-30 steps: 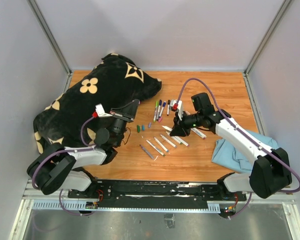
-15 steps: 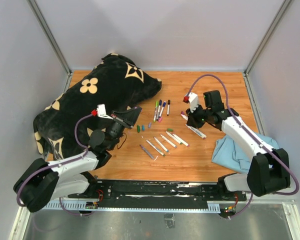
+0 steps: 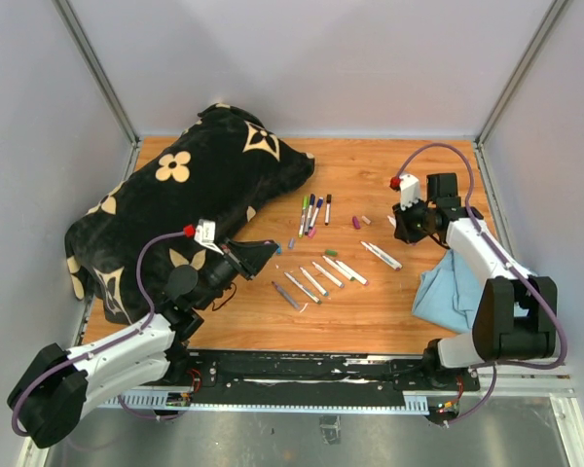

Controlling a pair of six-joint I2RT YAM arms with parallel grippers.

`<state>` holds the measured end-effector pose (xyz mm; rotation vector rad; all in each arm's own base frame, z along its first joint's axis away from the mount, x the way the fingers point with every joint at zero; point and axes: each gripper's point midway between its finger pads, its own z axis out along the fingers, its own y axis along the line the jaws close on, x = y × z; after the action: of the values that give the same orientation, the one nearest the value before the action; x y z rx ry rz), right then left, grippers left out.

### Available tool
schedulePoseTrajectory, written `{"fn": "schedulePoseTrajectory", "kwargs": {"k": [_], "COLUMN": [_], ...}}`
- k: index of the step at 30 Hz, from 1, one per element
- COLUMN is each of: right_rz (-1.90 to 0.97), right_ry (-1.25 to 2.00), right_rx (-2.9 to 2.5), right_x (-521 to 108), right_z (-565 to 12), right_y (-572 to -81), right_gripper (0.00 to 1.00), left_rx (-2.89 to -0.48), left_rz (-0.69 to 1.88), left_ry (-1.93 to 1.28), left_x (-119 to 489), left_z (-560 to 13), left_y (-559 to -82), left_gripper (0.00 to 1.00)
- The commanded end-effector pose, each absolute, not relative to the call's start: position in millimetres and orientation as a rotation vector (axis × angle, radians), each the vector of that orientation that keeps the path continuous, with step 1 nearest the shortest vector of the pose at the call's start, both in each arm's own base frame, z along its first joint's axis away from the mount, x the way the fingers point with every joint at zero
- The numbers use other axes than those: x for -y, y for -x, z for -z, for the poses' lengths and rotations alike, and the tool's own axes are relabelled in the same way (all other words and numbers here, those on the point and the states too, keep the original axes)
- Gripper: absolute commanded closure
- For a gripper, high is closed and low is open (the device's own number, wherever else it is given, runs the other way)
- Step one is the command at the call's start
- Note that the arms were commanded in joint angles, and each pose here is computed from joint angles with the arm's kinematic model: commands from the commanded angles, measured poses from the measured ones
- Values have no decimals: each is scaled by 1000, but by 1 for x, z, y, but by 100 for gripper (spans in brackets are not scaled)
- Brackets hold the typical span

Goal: Open the pen caps
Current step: Place the pen at the center of the board.

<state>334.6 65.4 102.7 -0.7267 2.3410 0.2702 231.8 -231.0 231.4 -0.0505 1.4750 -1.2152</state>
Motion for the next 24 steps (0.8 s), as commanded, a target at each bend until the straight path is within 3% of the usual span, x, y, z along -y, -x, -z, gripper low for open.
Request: {"fn": "schedulePoseTrajectory", "kwargs": {"k": [1, 24], "right_rz": [-267, -335], "right_ry": [679, 627], "right_rx": [-2380, -2480], "right_x": [-51, -41], "right_z": [-97, -72], "right_y": [-342, -344], "right_gripper": [99, 97], "left_rx": [-1500, -1515], "left_rz": [1220, 1259], "left_ry": [-14, -69], "left_x": [234, 239], "left_z": [-222, -218], "left_y": [-224, -214], "left_gripper": [100, 100]}}
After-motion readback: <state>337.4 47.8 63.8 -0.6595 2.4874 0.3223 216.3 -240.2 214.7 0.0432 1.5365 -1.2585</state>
